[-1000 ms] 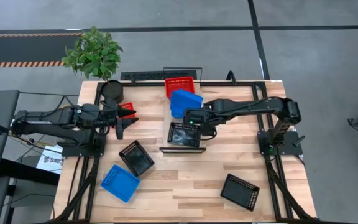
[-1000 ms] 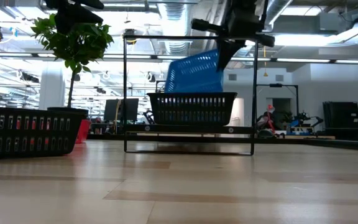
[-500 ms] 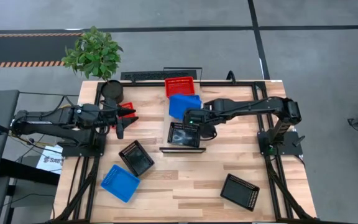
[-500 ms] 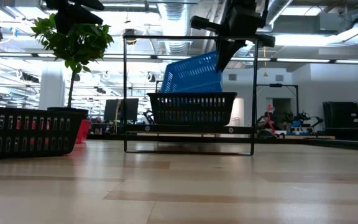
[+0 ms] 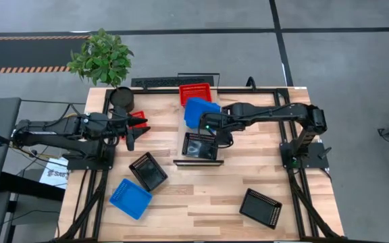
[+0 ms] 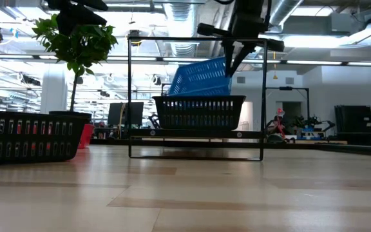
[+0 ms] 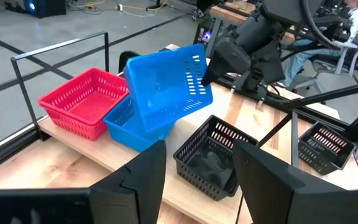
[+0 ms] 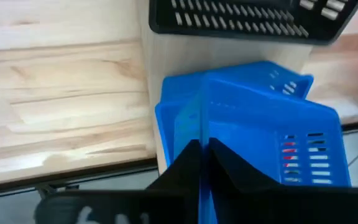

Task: Stack baskets on shelf by color
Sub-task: Stack the top blue bin on the blue bin on the shelf

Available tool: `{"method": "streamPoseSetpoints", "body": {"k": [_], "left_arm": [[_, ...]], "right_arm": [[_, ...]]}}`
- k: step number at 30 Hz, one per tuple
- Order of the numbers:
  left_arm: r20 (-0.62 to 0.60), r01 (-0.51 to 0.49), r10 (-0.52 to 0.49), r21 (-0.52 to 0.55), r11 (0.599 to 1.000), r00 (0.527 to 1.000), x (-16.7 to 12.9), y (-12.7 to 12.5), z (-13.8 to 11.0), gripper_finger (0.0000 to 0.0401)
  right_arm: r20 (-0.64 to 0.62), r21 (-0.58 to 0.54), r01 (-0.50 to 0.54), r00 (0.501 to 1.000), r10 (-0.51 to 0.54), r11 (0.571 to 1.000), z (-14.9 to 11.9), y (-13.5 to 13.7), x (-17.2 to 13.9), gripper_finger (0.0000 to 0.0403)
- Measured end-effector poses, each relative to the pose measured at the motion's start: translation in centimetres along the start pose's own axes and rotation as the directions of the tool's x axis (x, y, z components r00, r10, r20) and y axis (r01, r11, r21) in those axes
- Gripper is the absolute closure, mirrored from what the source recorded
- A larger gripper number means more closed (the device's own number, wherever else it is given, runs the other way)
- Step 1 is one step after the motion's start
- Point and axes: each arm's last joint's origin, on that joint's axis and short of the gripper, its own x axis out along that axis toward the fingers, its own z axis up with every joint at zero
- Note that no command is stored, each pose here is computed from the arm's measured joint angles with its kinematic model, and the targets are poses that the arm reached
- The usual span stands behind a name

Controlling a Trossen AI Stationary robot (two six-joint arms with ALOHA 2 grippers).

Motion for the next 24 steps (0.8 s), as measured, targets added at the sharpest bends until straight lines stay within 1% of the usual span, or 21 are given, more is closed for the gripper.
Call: {"method": "streamPoseSetpoints", "body": {"k": [3,12,19,24], "left_arm": [[0.0,0.0,0.0,0.014,1.0,1.0,0.0,0.0,0.0,0.0227],[0.0,0.0,0.0,0.019,1.0,1.0,0.0,0.0,0.0,0.0227],[0.0,0.0,0.0,0.019,1.0,1.0,0.0,0.0,0.0,0.0227],[0.0,0.0,0.0,0.019,1.0,1.0,0.0,0.0,0.0,0.0227]], "right_arm": [[-0.002,0.007,0.002,1.0,-0.002,1.0,-0.17,-0.03,0.07,0.0354],[0.0,0.007,0.003,1.0,-0.003,1.0,-0.01,-0.03,0.0,0.035],[-0.003,0.071,-0.003,1.0,0.003,0.997,-0.36,0.03,0.16,0.0347],[-0.027,0.1,-0.007,1.0,0.01,0.995,-0.81,0.08,0.32,0.032]]}}
